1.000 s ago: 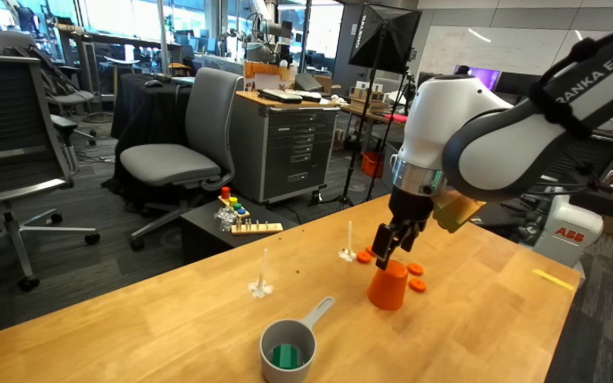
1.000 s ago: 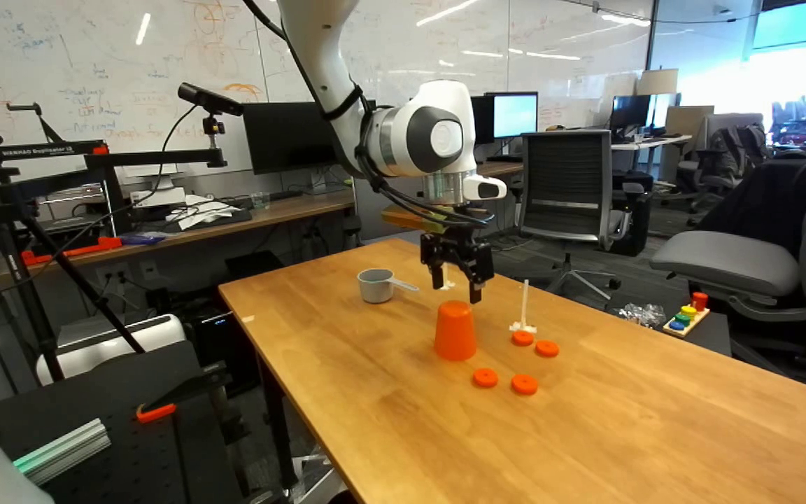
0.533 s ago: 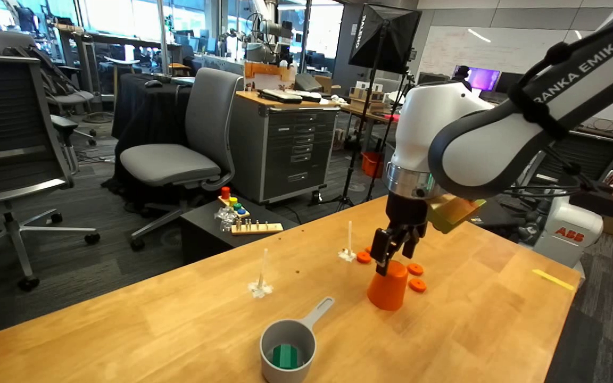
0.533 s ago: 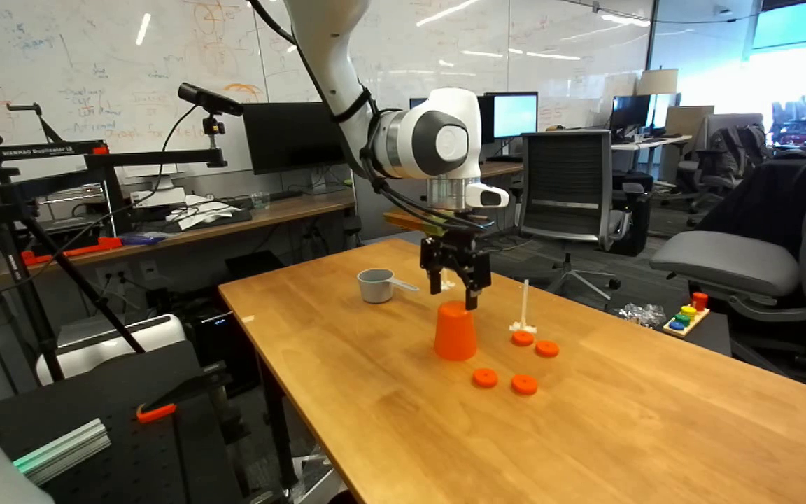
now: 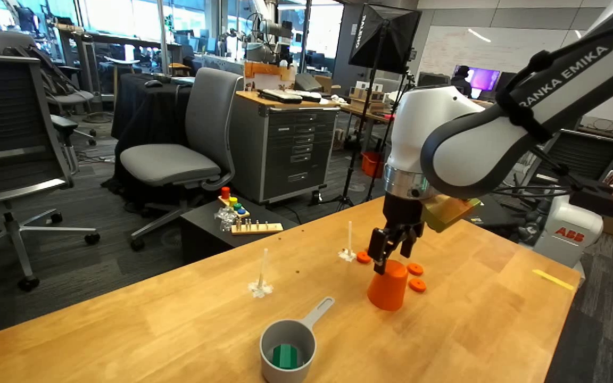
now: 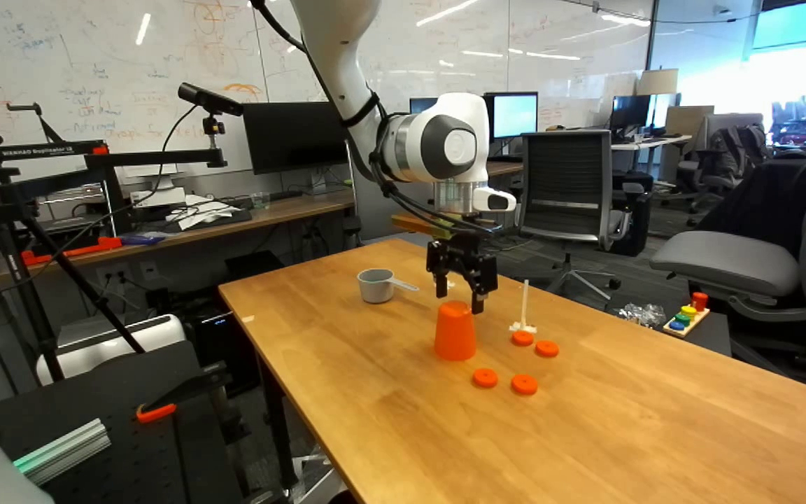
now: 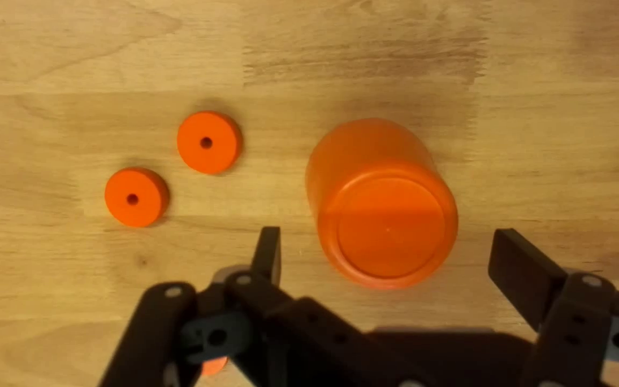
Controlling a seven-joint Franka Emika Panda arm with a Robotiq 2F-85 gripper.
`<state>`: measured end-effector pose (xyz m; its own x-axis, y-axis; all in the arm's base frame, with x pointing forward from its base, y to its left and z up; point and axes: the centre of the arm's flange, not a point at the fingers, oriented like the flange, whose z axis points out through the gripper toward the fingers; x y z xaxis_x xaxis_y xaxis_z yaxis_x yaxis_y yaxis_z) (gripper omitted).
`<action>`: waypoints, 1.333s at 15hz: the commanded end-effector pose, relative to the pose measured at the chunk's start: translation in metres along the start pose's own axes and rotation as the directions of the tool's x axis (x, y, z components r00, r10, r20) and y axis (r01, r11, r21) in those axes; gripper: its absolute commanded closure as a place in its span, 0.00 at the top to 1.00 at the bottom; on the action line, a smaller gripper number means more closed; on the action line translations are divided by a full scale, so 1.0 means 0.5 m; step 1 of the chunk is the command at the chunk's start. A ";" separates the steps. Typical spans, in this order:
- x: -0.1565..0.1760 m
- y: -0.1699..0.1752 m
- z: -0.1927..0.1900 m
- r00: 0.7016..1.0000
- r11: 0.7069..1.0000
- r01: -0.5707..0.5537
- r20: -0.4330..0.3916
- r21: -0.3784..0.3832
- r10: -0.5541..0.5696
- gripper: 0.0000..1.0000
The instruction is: Pick up the green block from the top of the orange cup and put it in the grey cup. Pick up the orange cup from the table, move it to the right, pick up the orange and yellow blocks and put them in the grey cup.
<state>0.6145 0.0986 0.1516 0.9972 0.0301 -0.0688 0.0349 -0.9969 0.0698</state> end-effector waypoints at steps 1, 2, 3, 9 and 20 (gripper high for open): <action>0.030 -0.009 0.013 1.000 1.000 0.022 0.018 -0.002 -0.022 1.00; 0.030 -0.012 0.020 0.999 1.000 0.026 0.022 -0.003 -0.026 1.00; 0.030 -0.015 0.026 0.999 1.000 0.029 0.026 -0.002 -0.029 1.00; 0.025 -0.020 0.050 0.998 1.000 0.029 0.049 0.004 -0.029 0.66; -0.004 -0.015 -0.131 0.999 1.000 0.013 -0.052 -0.005 -0.013 0.46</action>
<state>0.6268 0.1073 0.1574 0.9964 0.0505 -0.0680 0.0553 -0.9960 0.0708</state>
